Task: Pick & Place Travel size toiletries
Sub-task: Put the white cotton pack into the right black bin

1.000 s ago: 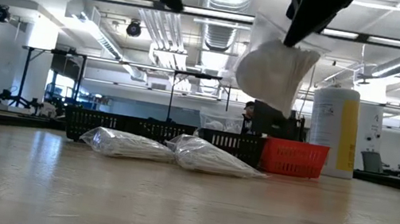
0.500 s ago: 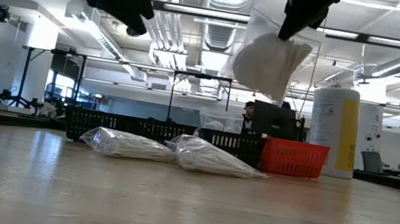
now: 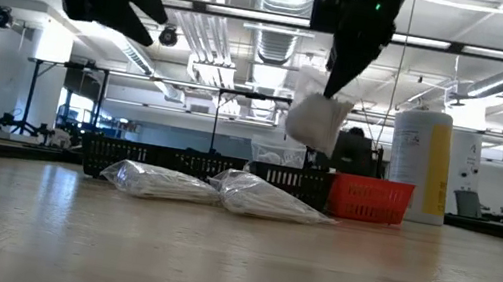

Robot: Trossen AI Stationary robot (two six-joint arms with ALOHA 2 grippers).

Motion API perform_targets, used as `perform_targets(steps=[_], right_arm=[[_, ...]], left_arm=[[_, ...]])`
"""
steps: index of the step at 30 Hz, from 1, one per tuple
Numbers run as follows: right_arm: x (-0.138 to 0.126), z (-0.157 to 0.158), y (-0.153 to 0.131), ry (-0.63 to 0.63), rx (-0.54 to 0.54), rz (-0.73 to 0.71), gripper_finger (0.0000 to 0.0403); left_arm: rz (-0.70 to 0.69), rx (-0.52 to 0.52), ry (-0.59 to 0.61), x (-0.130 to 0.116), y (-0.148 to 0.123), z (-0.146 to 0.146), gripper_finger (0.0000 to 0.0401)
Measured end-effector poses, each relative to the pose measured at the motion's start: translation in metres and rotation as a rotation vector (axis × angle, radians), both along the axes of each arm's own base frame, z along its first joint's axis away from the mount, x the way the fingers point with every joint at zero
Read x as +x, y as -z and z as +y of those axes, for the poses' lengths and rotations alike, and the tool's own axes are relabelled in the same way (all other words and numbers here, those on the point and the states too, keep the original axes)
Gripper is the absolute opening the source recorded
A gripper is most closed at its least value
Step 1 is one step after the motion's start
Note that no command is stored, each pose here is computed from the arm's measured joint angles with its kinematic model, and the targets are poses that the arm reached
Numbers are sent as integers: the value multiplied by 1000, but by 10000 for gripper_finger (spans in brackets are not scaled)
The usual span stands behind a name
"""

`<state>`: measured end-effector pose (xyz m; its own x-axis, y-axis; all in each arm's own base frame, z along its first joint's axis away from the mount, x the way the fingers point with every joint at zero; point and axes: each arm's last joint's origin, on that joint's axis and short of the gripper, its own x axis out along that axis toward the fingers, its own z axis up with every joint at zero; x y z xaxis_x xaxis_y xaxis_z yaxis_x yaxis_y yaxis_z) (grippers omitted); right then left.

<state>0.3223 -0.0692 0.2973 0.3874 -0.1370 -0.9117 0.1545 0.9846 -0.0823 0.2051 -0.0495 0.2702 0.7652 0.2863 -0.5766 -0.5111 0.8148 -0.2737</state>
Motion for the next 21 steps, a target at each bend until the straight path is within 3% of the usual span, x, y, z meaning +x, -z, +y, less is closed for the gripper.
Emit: perform_targets(steps=[6, 11, 16, 21], right_arm=[[15, -38, 17, -95, -6, 63, 8], [34, -59, 25, -132, 77, 105, 8], [46, -75, 38, -144, 125, 234, 8], [66, -86, 51, -175, 167, 226, 8]], left_arm=[[-21, 5, -54, -2, 2, 2, 264], [-47, -33, -113, -2, 2, 3, 264], [-62, -58, -155, -2, 2, 3, 264], [-75, -68, -179, -2, 2, 4, 264]])
